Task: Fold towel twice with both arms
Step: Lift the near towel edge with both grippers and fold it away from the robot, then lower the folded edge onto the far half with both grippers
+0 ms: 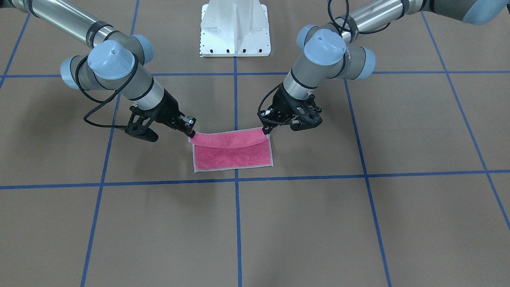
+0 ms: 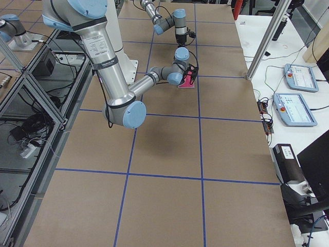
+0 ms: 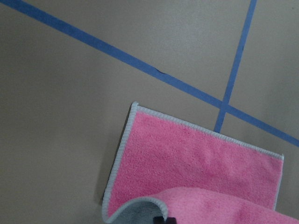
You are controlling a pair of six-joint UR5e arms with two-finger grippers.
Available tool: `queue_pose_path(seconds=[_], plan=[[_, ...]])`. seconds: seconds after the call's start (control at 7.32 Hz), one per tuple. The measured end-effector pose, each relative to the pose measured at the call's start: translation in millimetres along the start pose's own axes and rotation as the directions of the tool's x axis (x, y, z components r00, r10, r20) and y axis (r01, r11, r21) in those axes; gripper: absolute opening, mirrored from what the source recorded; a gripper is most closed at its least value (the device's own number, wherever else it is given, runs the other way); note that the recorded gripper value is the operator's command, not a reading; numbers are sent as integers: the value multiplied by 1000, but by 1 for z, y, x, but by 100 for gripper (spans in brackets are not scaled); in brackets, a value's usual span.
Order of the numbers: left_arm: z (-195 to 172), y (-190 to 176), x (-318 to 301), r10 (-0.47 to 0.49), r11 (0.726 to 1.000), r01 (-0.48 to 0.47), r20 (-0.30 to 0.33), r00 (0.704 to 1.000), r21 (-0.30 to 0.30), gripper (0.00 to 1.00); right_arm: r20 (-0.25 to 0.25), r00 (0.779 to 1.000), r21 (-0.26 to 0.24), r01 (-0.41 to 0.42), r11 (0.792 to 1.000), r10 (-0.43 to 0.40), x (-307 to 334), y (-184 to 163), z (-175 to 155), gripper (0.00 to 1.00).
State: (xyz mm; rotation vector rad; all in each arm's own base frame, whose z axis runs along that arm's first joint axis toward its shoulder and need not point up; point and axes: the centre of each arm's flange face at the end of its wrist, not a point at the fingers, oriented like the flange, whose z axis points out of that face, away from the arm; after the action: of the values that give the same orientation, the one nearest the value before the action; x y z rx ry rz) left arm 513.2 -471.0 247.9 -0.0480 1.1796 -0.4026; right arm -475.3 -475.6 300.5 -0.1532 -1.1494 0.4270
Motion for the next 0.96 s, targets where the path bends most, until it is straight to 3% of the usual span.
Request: queue_pose_path(seconds=[0.96], plan=[[13,-20,-9,-10,1000,10,-2,1000,16,0,14,1000,33,5,999,-6,6,-15,19,0]])
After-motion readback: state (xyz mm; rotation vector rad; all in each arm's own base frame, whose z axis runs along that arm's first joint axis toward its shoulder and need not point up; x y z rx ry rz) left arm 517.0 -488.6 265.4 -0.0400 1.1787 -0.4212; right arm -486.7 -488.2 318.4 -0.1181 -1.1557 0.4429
